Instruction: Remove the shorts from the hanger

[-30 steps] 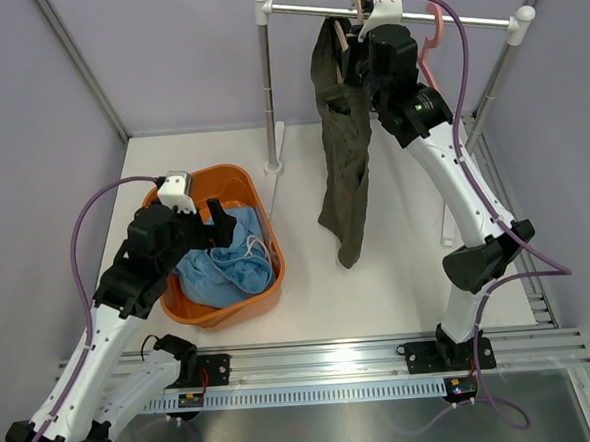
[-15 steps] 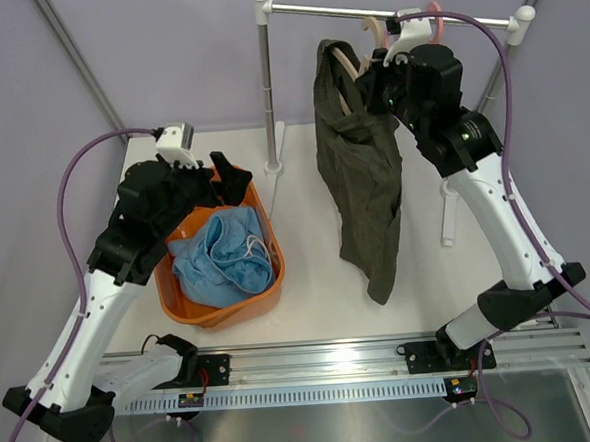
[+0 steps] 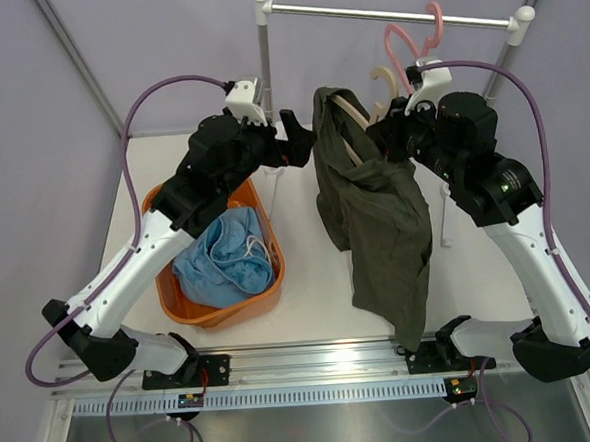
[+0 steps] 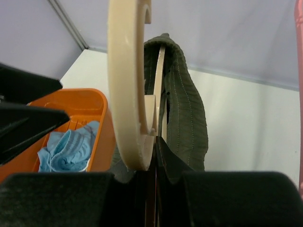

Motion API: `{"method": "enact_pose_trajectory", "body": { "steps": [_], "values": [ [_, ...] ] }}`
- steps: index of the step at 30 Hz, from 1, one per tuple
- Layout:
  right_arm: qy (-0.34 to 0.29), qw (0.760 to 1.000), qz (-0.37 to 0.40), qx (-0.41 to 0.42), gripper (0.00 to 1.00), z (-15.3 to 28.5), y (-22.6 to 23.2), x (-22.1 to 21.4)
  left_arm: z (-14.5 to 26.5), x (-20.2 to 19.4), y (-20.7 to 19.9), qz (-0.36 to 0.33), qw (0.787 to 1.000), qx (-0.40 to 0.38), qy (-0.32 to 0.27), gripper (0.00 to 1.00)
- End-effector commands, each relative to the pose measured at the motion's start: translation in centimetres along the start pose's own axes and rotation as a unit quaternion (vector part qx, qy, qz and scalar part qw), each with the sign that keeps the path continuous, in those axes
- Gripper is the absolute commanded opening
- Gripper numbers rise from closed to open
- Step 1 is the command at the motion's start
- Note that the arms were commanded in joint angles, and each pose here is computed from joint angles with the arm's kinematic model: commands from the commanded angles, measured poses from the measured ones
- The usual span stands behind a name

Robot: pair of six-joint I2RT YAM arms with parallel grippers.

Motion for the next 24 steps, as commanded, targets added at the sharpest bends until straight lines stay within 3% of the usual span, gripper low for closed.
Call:
{"method": "enact_pose_trajectory", "body": {
  "steps": [1, 9, 17, 20, 21, 22, 24],
  "values": [
    [-0.028, 0.999, -0.005, 0.032, 0.00, 1.2, 1.1, 0.8, -1.3, 3.4, -2.1, 0.016, 0.997, -0.018, -0.074, 0.98],
    [-0.026, 0.999, -0.004, 0.040, 0.00, 1.9, 1.5, 0.7, -4.9, 1.4, -3.6, -0.002, 0.999, -0.006, -0.046, 0.96],
    [-0.029, 0.998, -0.004, 0.053, 0.00, 2.4, 2.3, 1.2, -7.4, -0.1, -2.1, -0.035, 0.997, 0.067, -0.032, 0.81],
    [-0.028, 0.998, -0.002, 0.057, 0.00, 2.7, 2.5, 1.3, -8.1, -0.1, -1.8, -0.050, 0.995, 0.077, -0.030, 0.63],
    [-0.030, 0.998, -0.002, 0.058, 0.00, 2.9, 2.6, 1.4, -8.3, -0.2, -1.8, -0.057, 0.995, 0.080, -0.027, 0.53],
    [-0.030, 0.998, -0.001, 0.058, 0.00, 3.0, 2.6, 1.4, -8.5, -0.2, -1.7, -0.059, 0.994, 0.084, -0.025, 0.31],
    [-0.032, 0.998, 0.001, 0.058, 0.00, 3.4, 2.5, 1.5, -8.9, -0.2, -1.3, -0.062, 0.994, 0.090, -0.018, 0.13]
  ]
}}
Point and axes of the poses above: each gripper's point midway between its finger pads, its own z axis back along the fingers, its own y axis along the line the jaws close on, x = y × z, the point moved 7 cm from there along z, back along the fingers, and after that the axes turned 2 degrees about -z, right-handed, at the moved point
